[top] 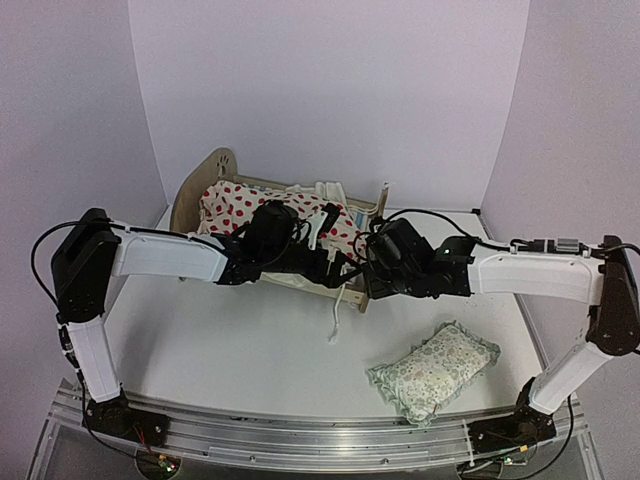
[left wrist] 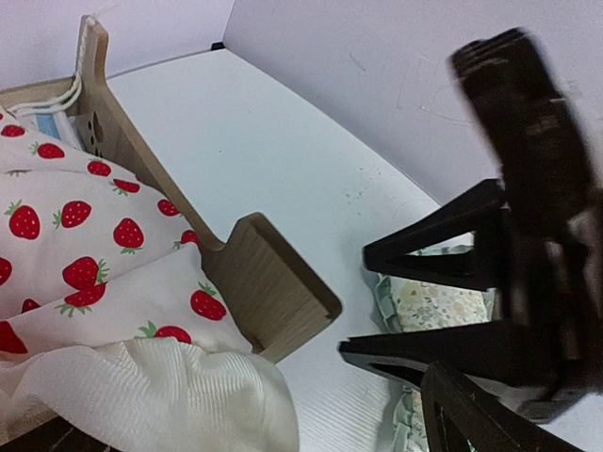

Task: Set up the pet bed
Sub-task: Cross the right ropes of the mattress at the bed frame base.

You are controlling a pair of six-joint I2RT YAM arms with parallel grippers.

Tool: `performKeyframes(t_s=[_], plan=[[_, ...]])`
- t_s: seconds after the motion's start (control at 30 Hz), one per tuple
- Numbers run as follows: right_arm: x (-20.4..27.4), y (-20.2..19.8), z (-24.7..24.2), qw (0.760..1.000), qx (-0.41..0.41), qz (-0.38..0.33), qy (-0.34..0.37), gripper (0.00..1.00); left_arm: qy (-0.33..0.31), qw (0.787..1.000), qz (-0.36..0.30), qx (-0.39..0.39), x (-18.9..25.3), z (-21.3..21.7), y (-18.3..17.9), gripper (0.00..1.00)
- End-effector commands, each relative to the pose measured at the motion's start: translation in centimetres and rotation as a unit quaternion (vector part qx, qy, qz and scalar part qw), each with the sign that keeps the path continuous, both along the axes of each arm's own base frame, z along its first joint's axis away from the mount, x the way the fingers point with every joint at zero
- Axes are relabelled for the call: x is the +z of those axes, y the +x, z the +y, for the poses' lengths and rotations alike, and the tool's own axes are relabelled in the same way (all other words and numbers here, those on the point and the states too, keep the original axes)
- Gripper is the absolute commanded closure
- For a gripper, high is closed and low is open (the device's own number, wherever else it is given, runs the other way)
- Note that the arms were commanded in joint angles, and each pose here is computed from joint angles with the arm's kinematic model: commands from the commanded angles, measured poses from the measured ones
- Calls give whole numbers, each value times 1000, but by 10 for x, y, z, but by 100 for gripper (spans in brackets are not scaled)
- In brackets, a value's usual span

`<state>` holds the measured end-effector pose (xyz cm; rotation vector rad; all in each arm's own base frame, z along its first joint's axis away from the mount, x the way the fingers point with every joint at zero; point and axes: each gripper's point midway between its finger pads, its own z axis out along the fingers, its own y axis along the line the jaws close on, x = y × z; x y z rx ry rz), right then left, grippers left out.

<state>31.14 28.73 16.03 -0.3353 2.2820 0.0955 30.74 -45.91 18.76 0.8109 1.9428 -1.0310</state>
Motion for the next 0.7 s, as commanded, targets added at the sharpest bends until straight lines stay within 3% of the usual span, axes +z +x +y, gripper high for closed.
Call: performKeyframes(t_s=[0.0,0.3,0.67], plan=[[15,11,10,999,-5,-9,33,44,-26,999,-15,-24,40,5,-22,1],[3,18,16,999,-10,10,37,46,-23,999,-9,-38,38,13,-35,1],[-18,23,15,999,-26,24,24,65,-28,999,-13,-14,55,49,-53,1]])
